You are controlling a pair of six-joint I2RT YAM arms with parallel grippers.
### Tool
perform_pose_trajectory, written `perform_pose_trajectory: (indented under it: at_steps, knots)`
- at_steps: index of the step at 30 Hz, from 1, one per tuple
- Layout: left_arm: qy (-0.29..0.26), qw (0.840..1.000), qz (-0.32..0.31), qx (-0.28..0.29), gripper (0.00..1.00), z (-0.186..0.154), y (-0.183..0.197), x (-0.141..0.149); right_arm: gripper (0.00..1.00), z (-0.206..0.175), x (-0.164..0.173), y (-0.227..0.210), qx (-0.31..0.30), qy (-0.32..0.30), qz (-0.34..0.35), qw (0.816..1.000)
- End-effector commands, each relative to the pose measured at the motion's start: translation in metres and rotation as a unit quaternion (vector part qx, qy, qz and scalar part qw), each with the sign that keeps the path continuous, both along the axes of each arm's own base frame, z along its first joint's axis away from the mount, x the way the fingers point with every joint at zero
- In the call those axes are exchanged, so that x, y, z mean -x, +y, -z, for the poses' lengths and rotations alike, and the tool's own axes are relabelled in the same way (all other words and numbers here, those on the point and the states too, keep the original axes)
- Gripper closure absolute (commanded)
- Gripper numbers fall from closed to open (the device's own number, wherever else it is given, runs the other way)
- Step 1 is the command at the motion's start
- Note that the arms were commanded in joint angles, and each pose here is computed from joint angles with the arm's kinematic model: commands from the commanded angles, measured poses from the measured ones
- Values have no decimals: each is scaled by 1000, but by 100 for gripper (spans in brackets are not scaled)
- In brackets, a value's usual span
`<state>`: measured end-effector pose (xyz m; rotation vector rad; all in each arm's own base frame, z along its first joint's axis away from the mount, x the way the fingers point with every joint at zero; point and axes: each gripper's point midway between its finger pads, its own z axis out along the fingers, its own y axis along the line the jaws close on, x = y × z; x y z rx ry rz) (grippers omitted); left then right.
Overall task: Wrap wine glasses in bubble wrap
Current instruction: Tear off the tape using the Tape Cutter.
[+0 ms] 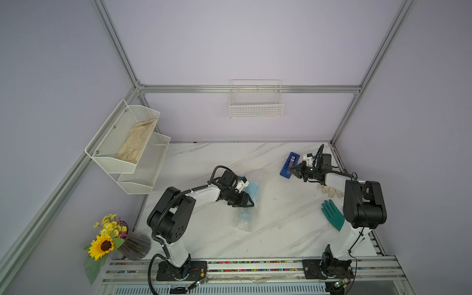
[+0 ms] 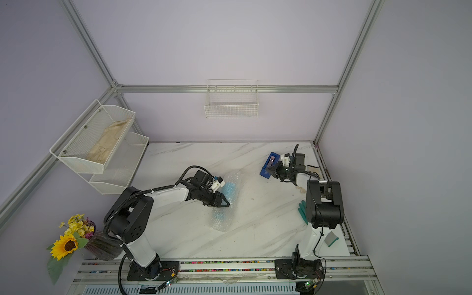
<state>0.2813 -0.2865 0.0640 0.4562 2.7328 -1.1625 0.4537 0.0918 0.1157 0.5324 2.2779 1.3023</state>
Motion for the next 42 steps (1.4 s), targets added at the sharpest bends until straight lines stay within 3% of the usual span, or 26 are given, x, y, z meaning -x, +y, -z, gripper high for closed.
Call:
perform_pose_trajectory:
  at_steps: [1,13,42]
  knots:
    - [-26,999,6,31,48,-22,-14,-13,100,-10,14,14,-13,-12,-31,999]
    - [-28,999,5,33,48,-25,-14,-13,100,-4,38,40,-14,-7,-55,998]
    - [-23,999,7,33,48,-22,-17,-14,100,80,64,35,-1,75,-34,997]
